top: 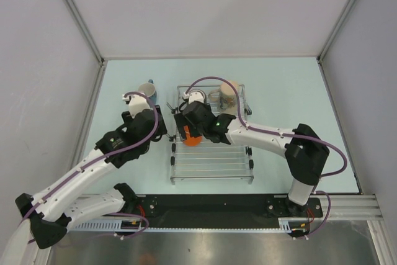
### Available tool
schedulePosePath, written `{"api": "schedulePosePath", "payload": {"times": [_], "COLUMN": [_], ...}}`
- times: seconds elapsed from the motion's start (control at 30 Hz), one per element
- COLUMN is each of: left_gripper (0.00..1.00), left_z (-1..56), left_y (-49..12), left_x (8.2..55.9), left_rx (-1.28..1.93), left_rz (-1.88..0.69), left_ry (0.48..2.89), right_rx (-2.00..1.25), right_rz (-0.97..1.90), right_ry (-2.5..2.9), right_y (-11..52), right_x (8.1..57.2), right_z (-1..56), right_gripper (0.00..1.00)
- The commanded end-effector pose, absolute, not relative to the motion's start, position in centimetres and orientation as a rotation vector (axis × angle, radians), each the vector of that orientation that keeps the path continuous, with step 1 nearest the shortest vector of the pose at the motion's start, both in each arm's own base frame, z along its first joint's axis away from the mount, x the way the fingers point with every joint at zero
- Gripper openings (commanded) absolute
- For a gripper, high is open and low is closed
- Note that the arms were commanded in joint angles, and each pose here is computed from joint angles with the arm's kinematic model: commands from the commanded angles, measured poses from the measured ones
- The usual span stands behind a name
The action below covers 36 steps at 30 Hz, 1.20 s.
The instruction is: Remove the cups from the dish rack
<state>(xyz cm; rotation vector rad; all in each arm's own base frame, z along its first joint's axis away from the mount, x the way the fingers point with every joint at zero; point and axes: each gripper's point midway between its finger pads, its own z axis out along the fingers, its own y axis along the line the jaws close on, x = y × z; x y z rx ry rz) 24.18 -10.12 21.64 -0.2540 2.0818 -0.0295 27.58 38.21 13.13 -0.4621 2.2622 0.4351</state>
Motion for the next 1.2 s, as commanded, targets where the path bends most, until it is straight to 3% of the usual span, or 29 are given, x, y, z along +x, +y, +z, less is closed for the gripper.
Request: {"api": "schedulePosePath", "payload": {"times": [0.0,0.23,0.33,0.37,0.4,0.43,0.5,0.93,1.17], "left_gripper": [0.77,0.77,0.77,0.77,0.77,0.77,0.77,0.76,0.76], "left_z": [21.7,21.4,21.3,21.2,21.2,21.1,21.1,20.5,20.1], "left_y": [-9.9,-9.9,-10.0,-10.0,-10.0,-10.1,-10.2,-11.5,-13.3], "left_x": [24.2,24.1,24.1,24.1,24.1,24.1,24.1,24.5,24.8], "left_rx": [-0.289,-0.292,-0.295,-0.294,-0.293,-0.294,-0.295,-0.282,-0.275], "left_rz": [-0.059,-0.064,-0.068,-0.070,-0.070,-0.072,-0.078,-0.127,-0.227], "left_ry": [2.068,2.074,2.076,2.077,2.079,2.080,2.082,2.098,2.104], "right_rx": [-0.465,-0.459,-0.451,-0.452,-0.451,-0.444,-0.430,-0.339,-0.248], "right_rz": [0.439,0.376,0.365,0.354,0.349,0.345,0.327,0.357,0.584], "right_ry": [2.250,2.297,2.314,2.327,2.334,2.341,2.346,2.281,2.168], "right_y": [39.6,39.1,38.7,38.4,38.2,38.1,37.6,34.5,32.7], "right_x": [28.1,28.2,28.0,27.8,27.7,27.5,27.3,27.1,26.9], "right_z": [13.7,11.7,11.3,10.9,10.8,10.8,10.6,15.1,20.7], "right_gripper": [1.00,0.98,0.73,0.52,0.43,0.22,0.00,0.00,0.00]}}
